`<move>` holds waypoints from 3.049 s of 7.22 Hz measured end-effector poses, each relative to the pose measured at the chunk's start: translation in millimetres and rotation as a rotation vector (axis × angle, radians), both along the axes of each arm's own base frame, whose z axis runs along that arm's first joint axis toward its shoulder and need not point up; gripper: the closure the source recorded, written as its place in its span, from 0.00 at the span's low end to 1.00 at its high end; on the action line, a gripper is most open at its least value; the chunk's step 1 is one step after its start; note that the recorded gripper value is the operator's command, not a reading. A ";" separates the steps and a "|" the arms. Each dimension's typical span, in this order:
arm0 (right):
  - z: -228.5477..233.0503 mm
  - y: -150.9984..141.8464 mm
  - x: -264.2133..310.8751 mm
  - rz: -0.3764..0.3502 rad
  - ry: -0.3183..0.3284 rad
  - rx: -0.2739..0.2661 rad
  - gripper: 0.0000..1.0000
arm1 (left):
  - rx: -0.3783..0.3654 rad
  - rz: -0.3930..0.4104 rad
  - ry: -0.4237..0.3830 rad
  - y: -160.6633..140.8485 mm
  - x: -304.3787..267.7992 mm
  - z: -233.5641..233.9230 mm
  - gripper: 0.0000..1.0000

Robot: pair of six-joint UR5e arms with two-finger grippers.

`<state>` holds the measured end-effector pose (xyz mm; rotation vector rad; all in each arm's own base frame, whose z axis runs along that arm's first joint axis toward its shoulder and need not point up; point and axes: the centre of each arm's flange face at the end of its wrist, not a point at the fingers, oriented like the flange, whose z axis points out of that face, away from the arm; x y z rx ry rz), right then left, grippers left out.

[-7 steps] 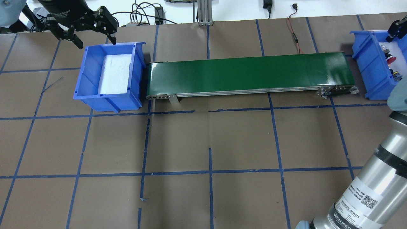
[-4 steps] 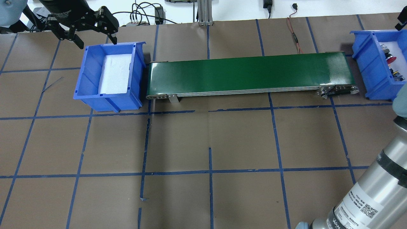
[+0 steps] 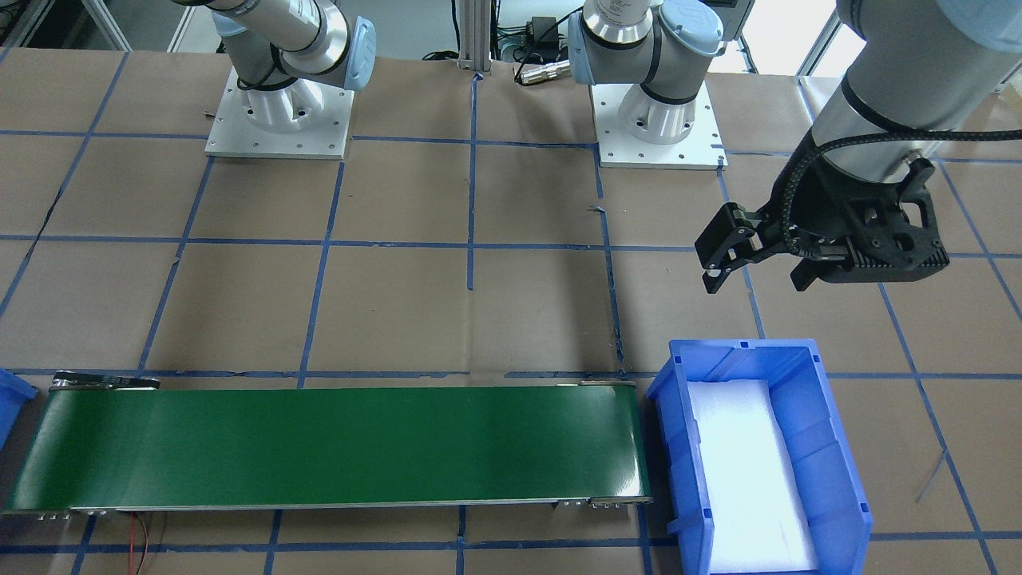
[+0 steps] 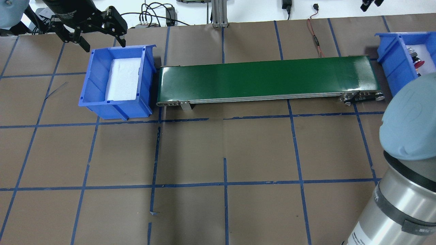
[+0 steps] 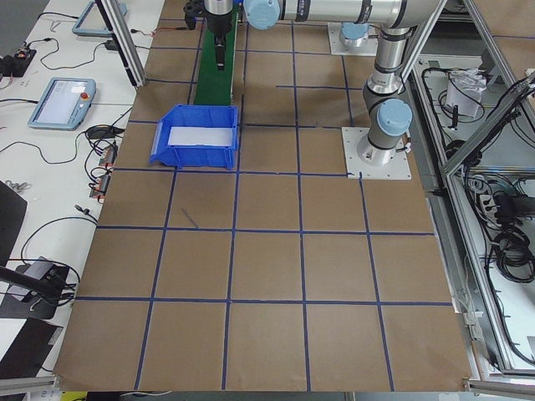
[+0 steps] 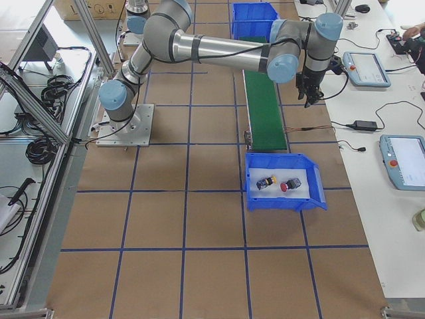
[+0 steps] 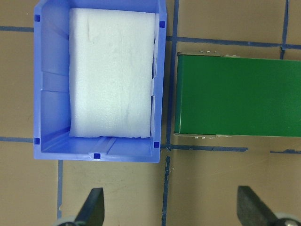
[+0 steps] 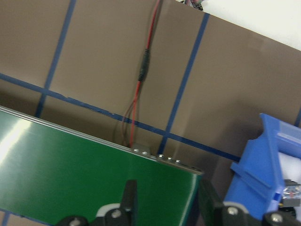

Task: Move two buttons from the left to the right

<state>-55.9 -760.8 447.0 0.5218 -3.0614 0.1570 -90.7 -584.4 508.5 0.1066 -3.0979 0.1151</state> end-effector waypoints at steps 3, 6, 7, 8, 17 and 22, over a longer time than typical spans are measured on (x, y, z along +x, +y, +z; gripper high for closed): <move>12.3 52.2 108.8 -0.130 -0.036 0.038 0.00 | -0.001 0.006 0.006 -0.1 -0.6 0.4 0.00; 27.7 126.6 161.8 -0.176 -0.047 0.073 0.01 | 0.000 0.005 0.007 0.1 -1.1 -0.3 0.00; 35.5 151.8 167.1 -0.196 -0.052 0.073 0.00 | 0.000 0.006 0.007 0.1 -1.1 -0.2 0.00; 44.3 177.8 174.3 -0.235 -0.070 0.070 0.00 | 0.000 0.006 0.007 0.1 -0.9 -0.3 0.00; 46.5 246.9 179.7 -0.307 -0.047 0.072 0.00 | 0.001 0.006 0.006 0.1 -0.7 -0.7 0.00; 44.6 247.4 179.6 -0.308 -0.046 0.075 0.00 | -0.001 0.006 0.006 -0.2 0.3 0.3 0.00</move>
